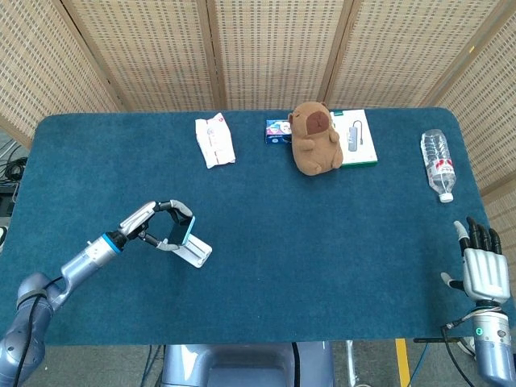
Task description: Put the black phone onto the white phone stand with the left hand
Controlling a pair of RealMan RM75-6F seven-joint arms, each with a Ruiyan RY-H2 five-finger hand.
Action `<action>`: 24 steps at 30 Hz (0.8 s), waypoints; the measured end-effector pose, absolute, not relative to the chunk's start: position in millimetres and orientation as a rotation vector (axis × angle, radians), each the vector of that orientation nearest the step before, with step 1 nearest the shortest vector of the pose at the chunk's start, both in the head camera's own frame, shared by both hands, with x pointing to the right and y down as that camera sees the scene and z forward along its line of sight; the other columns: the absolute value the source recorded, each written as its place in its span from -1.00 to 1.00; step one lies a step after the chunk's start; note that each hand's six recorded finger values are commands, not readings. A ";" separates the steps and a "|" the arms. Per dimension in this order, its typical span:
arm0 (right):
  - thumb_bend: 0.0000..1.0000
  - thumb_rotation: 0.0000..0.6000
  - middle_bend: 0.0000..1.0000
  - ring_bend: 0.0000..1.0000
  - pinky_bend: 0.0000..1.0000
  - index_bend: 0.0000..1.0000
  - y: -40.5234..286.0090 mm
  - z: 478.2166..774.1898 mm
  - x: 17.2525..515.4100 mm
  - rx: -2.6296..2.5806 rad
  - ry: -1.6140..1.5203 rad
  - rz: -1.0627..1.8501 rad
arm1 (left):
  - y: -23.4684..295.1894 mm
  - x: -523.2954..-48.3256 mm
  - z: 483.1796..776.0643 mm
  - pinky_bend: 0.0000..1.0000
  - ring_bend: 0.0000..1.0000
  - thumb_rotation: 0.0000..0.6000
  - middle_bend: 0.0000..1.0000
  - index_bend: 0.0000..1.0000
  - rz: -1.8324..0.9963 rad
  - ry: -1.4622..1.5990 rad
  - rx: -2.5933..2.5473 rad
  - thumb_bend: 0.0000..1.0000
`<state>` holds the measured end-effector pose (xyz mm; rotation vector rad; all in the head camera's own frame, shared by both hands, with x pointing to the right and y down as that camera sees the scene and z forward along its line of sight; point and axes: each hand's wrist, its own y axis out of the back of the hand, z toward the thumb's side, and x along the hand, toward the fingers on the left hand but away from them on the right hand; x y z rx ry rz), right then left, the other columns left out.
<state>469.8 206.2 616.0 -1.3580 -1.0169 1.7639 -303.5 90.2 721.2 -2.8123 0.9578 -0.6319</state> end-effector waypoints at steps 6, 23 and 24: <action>-1.00 1.00 -1.00 -1.00 -1.00 -0.86 207.5 620.4 472.9 -1.336 -1.012 1.793 | 90.6 -300.2 725.5 -0.18 -0.12 1.00 -0.17 -0.02 -0.659 0.932 -2.840 -0.92; -1.00 1.00 -1.00 -1.00 -1.00 -0.86 205.1 617.2 480.5 -1.303 -1.041 1.797 | 95.4 -296.5 736.8 -0.18 -0.22 1.00 -0.43 -0.04 -0.718 0.914 -2.848 -0.97; -1.00 1.00 -1.00 -1.00 -1.00 -0.86 205.0 616.9 480.6 -1.304 -1.042 1.795 | 95.4 -297.2 736.5 -0.18 -0.24 1.00 -0.44 -0.04 -0.717 0.920 -2.844 -0.97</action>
